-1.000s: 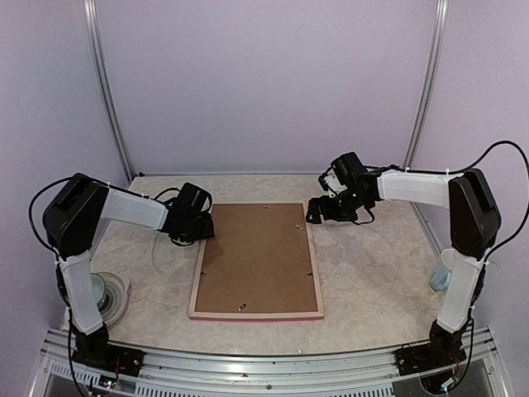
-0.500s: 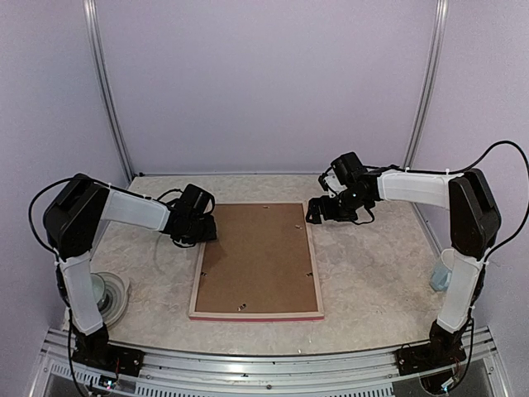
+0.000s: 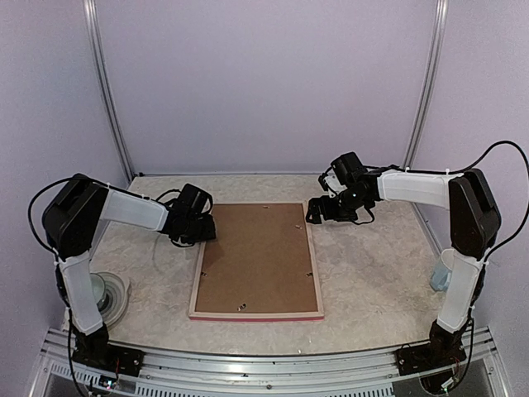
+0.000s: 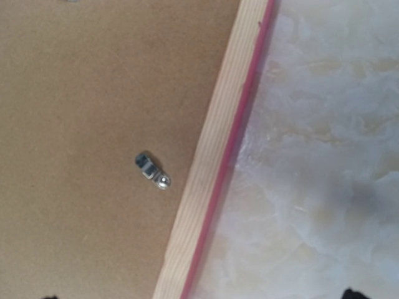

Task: Put the photo into the frame
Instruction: Press the fastener onto the backboard.

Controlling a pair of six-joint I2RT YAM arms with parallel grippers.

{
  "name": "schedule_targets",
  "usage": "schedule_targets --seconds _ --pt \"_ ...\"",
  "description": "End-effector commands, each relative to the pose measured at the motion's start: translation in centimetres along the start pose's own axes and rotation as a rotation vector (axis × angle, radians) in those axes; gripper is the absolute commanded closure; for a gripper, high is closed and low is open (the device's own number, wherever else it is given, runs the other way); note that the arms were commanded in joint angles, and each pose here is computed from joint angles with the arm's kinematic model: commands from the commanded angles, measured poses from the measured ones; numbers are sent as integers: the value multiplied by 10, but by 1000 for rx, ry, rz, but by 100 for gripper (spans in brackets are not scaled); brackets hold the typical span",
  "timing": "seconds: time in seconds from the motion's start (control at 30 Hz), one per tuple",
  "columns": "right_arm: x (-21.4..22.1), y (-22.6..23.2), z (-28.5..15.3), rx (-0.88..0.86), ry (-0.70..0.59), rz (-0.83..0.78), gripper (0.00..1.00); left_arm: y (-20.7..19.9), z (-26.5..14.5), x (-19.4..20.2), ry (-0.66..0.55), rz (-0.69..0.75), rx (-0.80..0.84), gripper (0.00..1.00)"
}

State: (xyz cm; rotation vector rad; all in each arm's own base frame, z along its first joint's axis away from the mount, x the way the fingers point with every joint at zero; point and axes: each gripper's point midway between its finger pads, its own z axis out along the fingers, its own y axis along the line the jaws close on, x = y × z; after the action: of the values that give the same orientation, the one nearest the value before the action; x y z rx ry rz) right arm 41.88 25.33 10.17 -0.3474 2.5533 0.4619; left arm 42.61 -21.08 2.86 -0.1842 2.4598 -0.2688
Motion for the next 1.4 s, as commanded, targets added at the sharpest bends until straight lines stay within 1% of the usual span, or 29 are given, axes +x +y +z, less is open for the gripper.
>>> schedule_targets --seconds 0.0,0.23,0.67,0.83,0.93,1.17,1.37 --pt "-4 0 -7 -6 -19 1 1 -6 -11 -23 -46 -51 32 56" --pt "-1 -1 -5 -6 -15 1 1 4 -4 -15 -25 -62 -2 57" --pt "2 -1 -7 -7 -15 1 2 14 3 -11 -12 -86 -20 62" --pt "2 -2 -8 -3 -16 1 2 9 3 -9 -6 -94 18 63" --pt "2 -2 -8 -4 -17 0 2 4 -5 -17 -30 -101 45 63" --pt "1 -1 -7 -10 -18 2 2 1 -12 -34 -68 -114 48 62" --pt "3 -2 -7 -6 -15 1 2 4 -6 -31 -53 -117 28 63"
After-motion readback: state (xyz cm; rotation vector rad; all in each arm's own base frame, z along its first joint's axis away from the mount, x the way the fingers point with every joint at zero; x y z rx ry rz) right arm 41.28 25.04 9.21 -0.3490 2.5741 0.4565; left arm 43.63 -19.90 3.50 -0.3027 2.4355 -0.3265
